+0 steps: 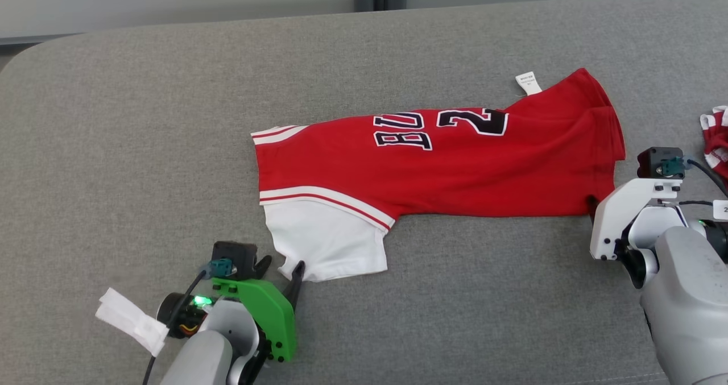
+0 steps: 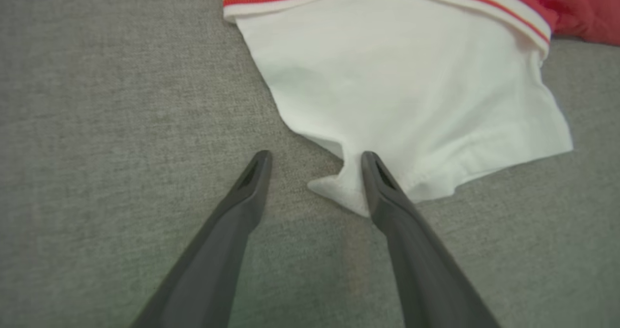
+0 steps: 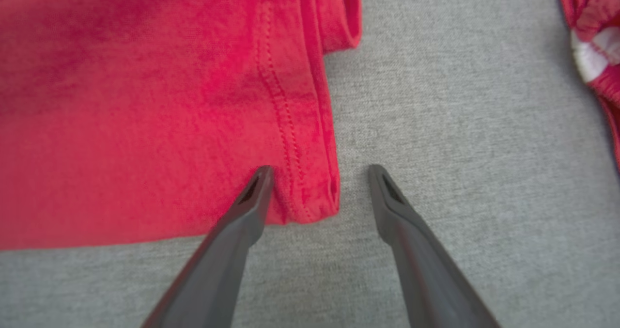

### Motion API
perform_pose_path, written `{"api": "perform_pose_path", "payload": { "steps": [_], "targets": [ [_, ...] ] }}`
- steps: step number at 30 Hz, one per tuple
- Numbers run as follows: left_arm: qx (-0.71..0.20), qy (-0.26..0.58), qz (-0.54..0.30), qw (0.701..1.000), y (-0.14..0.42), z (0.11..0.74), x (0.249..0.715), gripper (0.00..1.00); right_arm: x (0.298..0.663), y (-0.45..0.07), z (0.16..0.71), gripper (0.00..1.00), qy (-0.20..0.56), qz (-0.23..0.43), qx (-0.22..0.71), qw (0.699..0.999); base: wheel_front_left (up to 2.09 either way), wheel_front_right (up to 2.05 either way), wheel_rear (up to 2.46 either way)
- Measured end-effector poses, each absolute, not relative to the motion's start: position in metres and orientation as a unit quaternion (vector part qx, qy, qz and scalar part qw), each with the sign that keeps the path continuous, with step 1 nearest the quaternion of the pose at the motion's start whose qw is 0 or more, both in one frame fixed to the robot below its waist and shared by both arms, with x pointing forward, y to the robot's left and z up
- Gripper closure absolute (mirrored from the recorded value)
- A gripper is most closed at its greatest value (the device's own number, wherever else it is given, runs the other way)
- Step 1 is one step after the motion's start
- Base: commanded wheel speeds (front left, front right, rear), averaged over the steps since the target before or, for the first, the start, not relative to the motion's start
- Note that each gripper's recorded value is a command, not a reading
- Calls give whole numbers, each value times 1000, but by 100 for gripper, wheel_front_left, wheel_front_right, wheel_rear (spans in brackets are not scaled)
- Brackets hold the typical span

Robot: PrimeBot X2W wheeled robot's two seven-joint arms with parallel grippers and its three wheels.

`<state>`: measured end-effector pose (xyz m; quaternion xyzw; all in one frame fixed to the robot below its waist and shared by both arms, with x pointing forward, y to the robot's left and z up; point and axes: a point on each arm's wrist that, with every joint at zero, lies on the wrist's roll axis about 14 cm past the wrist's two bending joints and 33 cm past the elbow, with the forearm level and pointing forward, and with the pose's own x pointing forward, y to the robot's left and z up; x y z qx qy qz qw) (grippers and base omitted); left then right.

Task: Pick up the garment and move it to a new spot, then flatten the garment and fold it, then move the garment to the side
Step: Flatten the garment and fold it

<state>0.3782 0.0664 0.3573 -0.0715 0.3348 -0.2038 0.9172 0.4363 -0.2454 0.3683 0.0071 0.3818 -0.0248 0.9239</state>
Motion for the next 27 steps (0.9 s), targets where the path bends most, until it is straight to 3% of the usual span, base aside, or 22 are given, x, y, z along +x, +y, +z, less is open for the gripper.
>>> {"api": "perform_pose_path", "payload": {
  "steps": [1,2,8,16,21,27],
  "targets": [
    [-70,338,-207,915,65,357,378,100,437,-245,368,80,383,-23,8,923,0,0,0],
    [-68,343,-213,912,63,356,378,100,439,-244,367,100,383,-20,5,923,0,0,0],
    [-90,309,-221,921,57,372,388,100,450,-238,376,100,350,-15,21,936,0,0,0],
    [-188,131,-182,956,74,463,424,100,467,-228,438,100,215,4,61,975,0,0,0],
    [-267,36,-193,943,75,532,428,100,463,-230,492,100,140,22,70,988,0,0,0],
    [-298,9,-246,922,61,585,439,100,461,-228,549,100,85,42,83,992,0,0,0]
  ]
}}
